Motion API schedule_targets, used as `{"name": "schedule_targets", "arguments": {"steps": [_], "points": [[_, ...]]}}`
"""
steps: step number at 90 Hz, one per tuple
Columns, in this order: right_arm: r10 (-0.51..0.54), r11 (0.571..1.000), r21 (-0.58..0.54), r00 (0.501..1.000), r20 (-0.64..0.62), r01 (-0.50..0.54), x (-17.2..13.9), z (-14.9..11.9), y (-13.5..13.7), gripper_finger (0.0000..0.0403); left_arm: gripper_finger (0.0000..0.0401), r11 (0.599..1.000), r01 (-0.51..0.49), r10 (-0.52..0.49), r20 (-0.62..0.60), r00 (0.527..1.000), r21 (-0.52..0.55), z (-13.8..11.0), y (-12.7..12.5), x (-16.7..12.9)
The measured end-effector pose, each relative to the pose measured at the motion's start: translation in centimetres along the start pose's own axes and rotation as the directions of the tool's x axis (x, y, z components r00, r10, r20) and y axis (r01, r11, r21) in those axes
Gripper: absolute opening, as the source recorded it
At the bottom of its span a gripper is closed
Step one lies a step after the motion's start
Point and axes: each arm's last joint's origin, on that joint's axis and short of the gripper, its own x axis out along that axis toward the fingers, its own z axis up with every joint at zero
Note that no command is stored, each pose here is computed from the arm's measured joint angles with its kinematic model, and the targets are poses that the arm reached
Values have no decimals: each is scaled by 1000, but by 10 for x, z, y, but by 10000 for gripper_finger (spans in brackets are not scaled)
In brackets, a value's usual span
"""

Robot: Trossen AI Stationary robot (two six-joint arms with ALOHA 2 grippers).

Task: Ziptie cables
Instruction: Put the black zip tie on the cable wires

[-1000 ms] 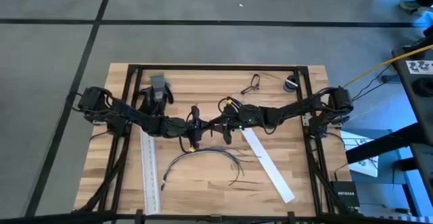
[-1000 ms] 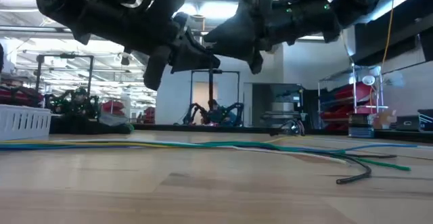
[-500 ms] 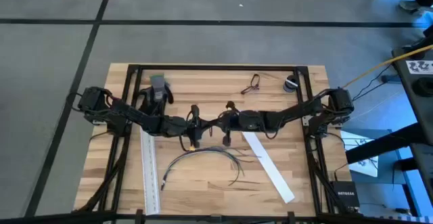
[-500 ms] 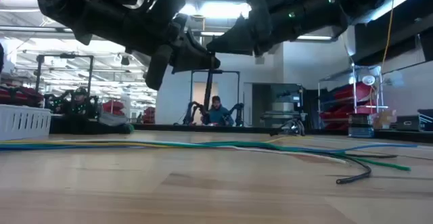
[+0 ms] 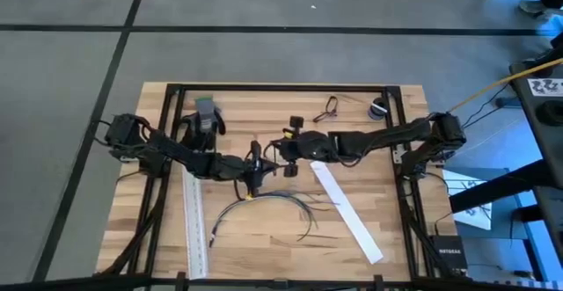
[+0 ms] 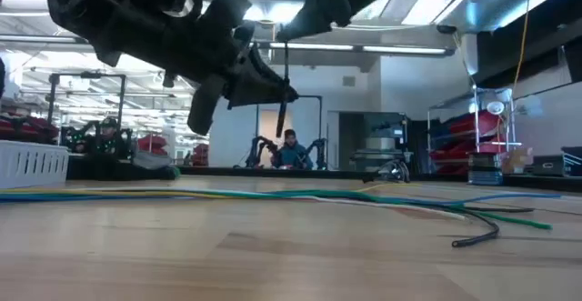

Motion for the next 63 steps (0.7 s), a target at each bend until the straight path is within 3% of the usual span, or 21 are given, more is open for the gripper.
{"name": "schedule_targets", "arguments": {"steps": [40,63], "points": [[-75,997,13,997,-4,75,-24,10,-15,0,0,1000,7,-7,7,1000,16,3,-3,-1],[-111,990,95,992,57,105,-47,20,-29,0,0,1000,13,-13,9,1000,4,2,-3,-1]]}}
